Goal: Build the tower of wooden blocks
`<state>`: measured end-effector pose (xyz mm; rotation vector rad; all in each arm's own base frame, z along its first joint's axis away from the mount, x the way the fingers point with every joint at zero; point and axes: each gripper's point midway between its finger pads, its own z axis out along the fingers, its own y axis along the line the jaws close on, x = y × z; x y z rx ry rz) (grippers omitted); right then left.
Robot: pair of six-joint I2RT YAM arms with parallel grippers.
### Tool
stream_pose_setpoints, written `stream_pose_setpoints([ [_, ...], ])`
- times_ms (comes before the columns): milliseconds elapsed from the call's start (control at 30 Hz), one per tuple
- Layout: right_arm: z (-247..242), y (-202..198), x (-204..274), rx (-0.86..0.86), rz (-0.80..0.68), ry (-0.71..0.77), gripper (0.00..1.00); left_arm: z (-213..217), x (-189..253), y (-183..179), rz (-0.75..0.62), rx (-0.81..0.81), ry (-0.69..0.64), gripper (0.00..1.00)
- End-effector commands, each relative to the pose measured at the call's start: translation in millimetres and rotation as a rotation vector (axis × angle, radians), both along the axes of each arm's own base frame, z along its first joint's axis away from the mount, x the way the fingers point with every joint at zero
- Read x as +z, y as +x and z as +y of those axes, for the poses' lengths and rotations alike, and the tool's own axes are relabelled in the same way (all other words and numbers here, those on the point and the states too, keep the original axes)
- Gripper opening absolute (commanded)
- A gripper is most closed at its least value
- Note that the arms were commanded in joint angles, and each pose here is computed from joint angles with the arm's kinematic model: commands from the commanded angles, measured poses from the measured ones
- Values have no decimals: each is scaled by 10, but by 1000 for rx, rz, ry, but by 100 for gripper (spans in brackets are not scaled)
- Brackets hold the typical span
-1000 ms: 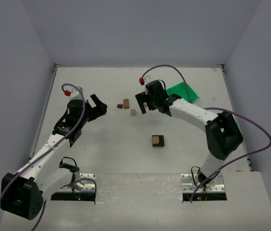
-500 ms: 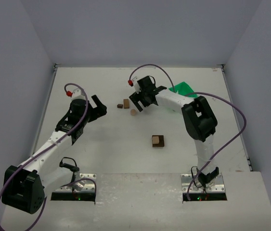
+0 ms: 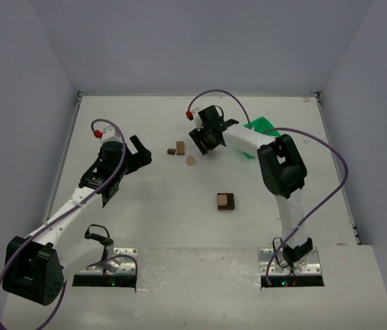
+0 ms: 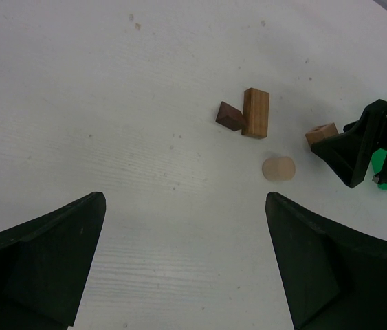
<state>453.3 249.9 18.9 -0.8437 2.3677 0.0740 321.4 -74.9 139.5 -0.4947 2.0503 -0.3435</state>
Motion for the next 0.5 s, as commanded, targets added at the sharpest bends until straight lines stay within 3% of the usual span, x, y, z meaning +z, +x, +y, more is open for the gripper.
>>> stream_pose_setpoints([
  [0, 80, 115, 147, -5, -24, 47, 63, -1, 235, 80, -69, 7, -7, 100],
  [267, 41, 168, 101, -25, -27, 32, 60, -3, 239, 76, -71, 7, -9, 100],
  [467, 54, 179, 87, -22, -24, 37, 47, 0, 243, 69, -72, 7, -10, 100],
])
